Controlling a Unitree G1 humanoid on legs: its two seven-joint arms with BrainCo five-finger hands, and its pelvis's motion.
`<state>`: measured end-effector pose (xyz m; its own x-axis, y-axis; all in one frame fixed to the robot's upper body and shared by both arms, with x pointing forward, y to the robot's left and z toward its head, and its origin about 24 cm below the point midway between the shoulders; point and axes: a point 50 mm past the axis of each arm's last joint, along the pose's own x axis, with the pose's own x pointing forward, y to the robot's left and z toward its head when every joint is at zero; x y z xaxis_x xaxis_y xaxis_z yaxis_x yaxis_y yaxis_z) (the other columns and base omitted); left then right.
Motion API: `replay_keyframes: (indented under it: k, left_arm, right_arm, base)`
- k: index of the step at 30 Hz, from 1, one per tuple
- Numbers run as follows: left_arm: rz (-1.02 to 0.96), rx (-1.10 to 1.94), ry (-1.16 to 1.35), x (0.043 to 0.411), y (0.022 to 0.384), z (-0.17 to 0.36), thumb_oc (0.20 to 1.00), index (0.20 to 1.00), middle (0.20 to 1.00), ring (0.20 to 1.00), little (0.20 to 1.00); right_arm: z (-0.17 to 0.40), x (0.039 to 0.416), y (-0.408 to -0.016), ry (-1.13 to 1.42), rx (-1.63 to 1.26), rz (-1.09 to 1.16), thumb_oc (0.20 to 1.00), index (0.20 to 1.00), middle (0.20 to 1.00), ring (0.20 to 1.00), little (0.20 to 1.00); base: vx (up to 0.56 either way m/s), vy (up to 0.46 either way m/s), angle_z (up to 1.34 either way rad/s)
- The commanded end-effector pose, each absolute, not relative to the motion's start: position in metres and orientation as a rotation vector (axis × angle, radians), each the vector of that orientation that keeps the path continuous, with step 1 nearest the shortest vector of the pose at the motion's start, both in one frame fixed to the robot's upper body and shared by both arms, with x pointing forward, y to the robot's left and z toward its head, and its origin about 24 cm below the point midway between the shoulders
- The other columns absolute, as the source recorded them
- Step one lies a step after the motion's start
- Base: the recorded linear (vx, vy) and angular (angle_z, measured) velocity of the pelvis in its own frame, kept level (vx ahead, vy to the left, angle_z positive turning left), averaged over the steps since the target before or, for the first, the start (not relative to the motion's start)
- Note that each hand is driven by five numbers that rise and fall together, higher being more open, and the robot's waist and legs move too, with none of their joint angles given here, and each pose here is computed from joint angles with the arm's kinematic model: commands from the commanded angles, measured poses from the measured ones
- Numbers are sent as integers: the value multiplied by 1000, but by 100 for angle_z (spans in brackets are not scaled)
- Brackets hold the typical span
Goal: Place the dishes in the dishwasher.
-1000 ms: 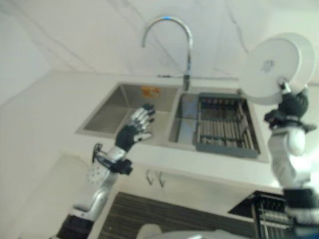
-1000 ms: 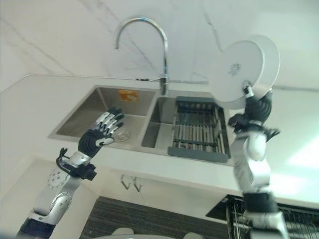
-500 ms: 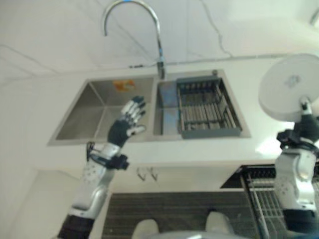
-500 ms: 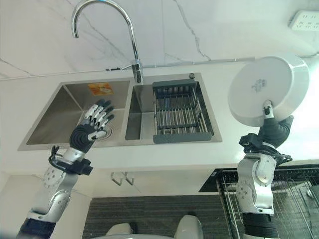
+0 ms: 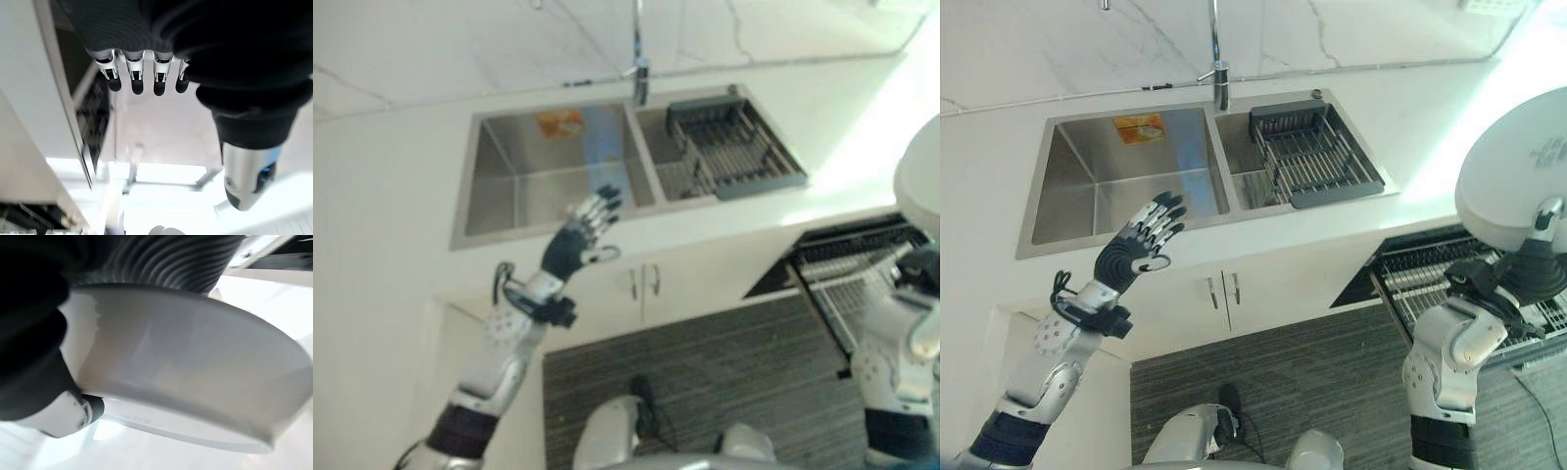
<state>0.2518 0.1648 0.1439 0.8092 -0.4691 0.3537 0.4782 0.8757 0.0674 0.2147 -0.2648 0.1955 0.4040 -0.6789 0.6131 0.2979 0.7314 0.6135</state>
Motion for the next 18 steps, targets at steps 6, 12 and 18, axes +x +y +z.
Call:
replay_keyframes:
  k: [6,12,18]
  left_arm:
    - [-515,-47,-478,237,155,159,1000,1000,1000,1000,1000]
    - [-533,-60,-487,232,149,156,1000,1000,1000,1000,1000]
    - [-506,-61,-496,229,153,151,1000,1000,1000,1000,1000]
  right_arm:
    - [212,199,-258,-1094,317,-541,200,200,200,200,200]
    - [211,205,-250,-1010,304,-441,200,200,200,200,200]
    - [195,222,-226,-839,334,-273,200,200,200,200,200]
  base:
    - [-29,-274,-85]
    - [16,-320,5]
    - [113,-341,-3]
